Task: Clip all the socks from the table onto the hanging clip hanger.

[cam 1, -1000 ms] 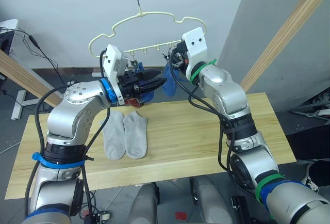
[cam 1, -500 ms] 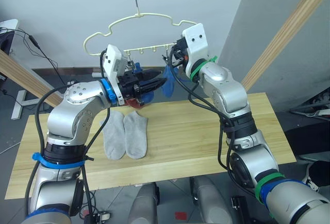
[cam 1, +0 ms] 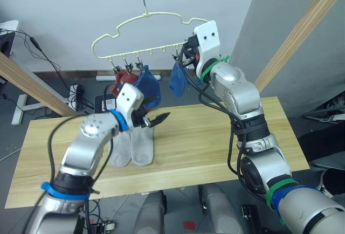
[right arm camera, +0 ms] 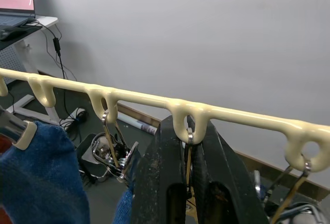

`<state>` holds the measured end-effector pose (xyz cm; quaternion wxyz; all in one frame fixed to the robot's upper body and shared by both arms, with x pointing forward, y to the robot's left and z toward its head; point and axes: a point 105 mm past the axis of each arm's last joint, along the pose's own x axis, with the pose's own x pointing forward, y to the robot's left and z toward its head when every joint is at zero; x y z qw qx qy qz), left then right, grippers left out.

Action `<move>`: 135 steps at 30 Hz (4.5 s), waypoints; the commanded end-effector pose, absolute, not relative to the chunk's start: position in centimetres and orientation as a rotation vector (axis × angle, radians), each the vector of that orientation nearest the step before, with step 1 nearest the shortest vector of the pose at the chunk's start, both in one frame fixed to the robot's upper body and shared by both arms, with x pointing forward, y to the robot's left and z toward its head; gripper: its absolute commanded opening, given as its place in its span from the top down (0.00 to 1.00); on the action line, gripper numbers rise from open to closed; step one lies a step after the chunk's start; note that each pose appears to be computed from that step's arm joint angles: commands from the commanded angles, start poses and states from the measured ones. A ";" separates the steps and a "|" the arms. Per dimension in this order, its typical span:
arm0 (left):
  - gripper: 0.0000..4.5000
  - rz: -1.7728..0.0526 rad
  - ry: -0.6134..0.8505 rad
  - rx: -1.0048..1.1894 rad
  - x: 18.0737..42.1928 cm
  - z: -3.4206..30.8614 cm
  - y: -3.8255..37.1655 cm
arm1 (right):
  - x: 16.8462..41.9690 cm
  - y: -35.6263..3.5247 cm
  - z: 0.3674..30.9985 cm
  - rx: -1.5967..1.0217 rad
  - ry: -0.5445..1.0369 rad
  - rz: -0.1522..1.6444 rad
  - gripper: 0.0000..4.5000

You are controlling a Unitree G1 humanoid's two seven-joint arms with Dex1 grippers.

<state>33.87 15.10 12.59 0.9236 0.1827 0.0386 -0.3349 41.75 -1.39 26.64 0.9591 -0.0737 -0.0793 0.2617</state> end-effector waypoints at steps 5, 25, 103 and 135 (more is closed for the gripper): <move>0.06 -0.415 0.159 0.376 34.3 7.5 19.3 | 41.3 -1.7 28.3 -0.144 -0.214 0.541 1.00; 0.85 -0.407 0.397 0.422 33.9 -0.4 20.3 | 40.8 -1.5 27.6 -0.150 -0.185 0.556 1.00; 1.00 -0.640 -0.375 0.068 39.3 20.2 5.3 | 40.1 -0.9 26.3 -0.134 -0.116 0.604 1.00; 0.51 -0.954 -0.241 0.249 35.2 18.6 8.6 | 35.6 -4.1 26.8 -0.171 -0.204 0.601 0.48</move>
